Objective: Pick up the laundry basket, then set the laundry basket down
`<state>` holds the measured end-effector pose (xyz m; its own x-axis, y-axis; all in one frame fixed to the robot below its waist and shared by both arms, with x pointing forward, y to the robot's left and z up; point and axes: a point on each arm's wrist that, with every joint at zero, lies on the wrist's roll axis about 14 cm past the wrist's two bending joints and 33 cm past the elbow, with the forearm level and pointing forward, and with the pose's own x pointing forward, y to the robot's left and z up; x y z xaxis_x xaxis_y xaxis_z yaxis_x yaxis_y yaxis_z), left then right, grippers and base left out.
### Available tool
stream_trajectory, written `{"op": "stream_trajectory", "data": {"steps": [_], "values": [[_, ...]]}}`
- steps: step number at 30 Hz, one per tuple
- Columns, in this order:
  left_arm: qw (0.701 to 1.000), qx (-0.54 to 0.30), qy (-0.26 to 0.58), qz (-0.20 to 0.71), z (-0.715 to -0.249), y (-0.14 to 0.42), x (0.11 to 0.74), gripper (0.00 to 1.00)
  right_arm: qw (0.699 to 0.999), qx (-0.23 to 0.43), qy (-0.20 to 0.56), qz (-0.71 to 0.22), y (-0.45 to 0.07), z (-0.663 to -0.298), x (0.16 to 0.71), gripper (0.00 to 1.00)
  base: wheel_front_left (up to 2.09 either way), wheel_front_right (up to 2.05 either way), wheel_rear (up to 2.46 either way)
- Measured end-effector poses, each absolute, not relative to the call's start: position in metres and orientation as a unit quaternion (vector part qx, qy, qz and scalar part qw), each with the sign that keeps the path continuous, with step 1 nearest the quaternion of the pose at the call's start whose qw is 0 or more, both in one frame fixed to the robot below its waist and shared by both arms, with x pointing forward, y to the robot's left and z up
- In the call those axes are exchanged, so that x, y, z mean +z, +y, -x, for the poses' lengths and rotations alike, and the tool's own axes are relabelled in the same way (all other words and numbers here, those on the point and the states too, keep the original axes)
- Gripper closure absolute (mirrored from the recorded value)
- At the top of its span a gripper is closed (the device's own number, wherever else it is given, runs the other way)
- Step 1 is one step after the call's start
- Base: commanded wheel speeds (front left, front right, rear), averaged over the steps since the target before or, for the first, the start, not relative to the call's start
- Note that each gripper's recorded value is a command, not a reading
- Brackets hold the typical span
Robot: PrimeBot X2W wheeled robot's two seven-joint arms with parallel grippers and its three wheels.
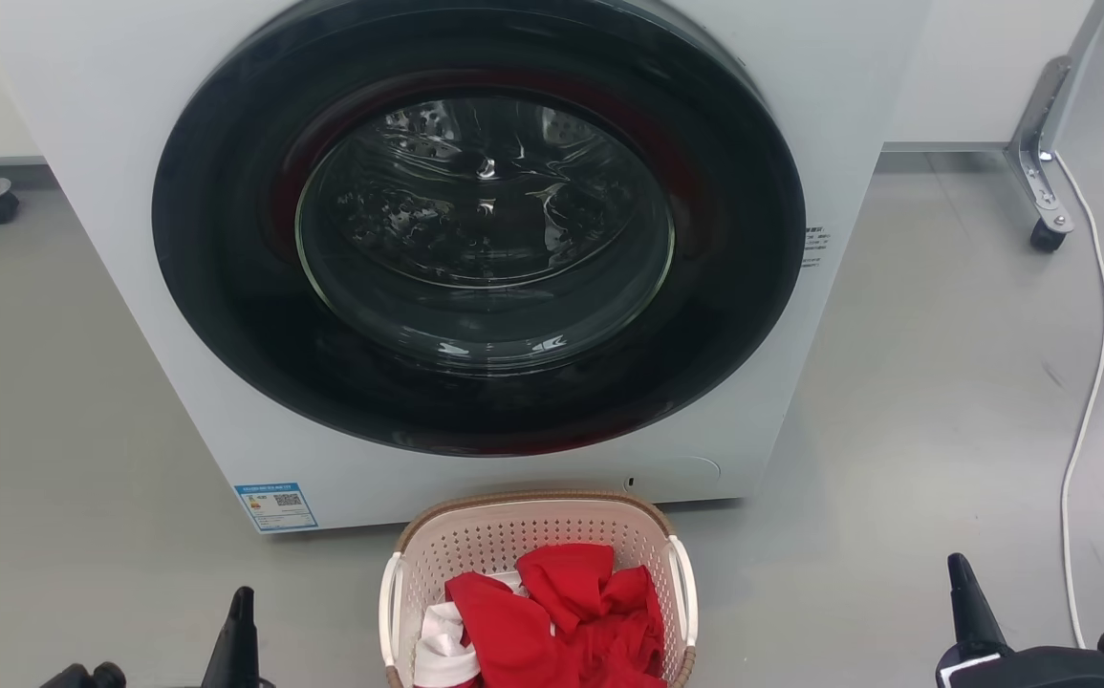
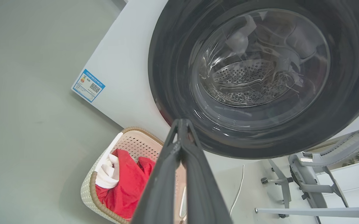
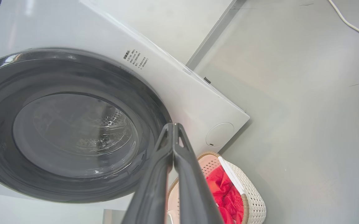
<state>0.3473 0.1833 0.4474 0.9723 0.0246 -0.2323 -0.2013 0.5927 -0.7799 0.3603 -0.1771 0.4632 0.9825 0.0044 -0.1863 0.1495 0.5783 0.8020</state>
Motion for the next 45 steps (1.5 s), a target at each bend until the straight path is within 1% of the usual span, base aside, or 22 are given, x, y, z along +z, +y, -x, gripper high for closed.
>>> {"op": "stream_trajectory", "data": {"steps": [7,20,42,45], "values": [[0.865,0.060,0.095,0.490,-0.352,0.184,0.450,1.00,0.859,-0.044,0.079,-0.504,-0.181,-0.364,0.465,1.00,0.00,0.00,0.00],[0.814,0.052,0.082,0.573,-0.361,0.186,0.458,1.00,0.809,-0.047,0.069,-0.582,-0.189,-0.369,0.467,1.00,0.00,0.00,0.00],[0.712,0.029,0.044,0.700,-0.377,0.191,0.476,1.00,0.708,-0.043,0.028,-0.704,-0.205,-0.378,0.477,1.00,0.00,0.00,0.00],[0.706,0.025,0.039,0.707,-0.379,0.191,0.479,1.00,0.705,-0.040,0.025,-0.707,-0.206,-0.379,0.480,1.00,0.00,0.00,0.00]]}}
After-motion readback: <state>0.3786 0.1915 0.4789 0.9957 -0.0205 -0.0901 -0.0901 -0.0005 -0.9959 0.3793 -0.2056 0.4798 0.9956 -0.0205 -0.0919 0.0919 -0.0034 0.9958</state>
